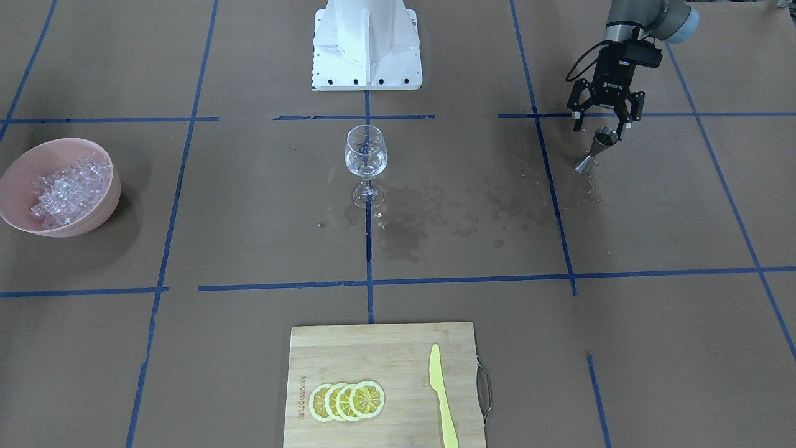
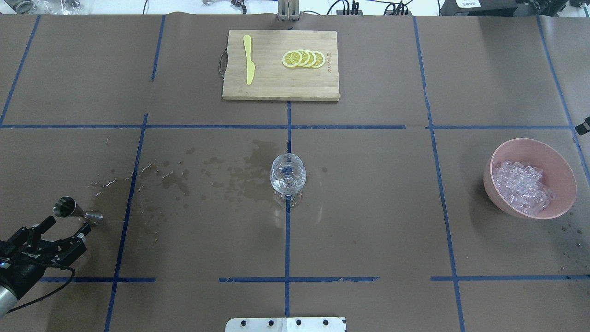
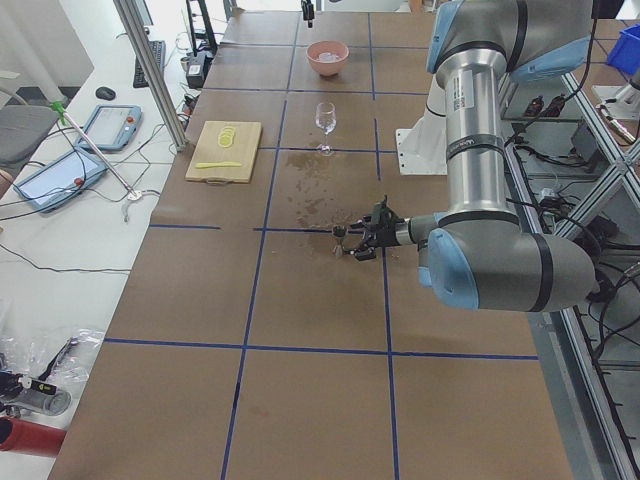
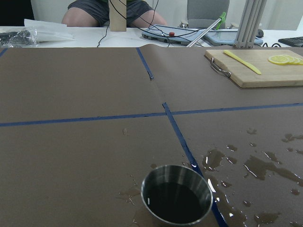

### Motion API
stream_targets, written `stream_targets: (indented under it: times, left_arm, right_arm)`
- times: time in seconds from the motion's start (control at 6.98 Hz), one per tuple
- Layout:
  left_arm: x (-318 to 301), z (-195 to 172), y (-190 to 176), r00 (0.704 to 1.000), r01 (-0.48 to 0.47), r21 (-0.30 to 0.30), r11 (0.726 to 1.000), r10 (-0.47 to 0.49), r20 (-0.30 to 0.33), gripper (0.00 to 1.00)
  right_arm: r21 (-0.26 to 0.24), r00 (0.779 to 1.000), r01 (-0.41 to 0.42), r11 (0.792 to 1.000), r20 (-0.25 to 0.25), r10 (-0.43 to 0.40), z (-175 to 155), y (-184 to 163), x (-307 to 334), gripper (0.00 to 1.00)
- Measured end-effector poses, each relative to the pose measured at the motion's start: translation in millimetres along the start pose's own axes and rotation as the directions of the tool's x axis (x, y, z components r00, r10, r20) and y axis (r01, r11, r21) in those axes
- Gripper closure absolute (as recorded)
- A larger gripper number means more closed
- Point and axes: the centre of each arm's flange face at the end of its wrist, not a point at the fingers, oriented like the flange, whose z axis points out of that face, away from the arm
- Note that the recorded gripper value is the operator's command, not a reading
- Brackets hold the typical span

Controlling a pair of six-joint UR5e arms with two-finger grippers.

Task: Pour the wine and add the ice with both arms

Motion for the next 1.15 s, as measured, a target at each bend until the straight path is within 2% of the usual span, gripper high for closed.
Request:
stream_targets:
  times: [0.29, 0.72, 1.15]
  left_arm:
    - [4.3, 11.6, 12.6, 1.0, 0.006, 0.085, 0.996, -0.008, 0.024, 0.02]
    - [6.4, 28.5, 34.6, 0.998, -0.016, 0.178, 0.984, 0.004, 0.063, 0.16]
    - [7.0, 33.3, 42.3, 0.997, -0.024, 0.196, 0.98, 0.01, 0.072, 0.22]
  right_arm:
    - [-0.002, 1.0, -0.002, 1.0, 0.013, 0.002, 1.1, 0.5, 0.1, 0.0]
    - [-0.002, 1.0, -0.002, 1.0, 0.017, 0.002, 1.3, 0.5, -0.2, 0.0]
    - [-0.002, 1.0, -0.002, 1.0, 0.017, 0.002, 1.0, 0.5, -0.5, 0.0]
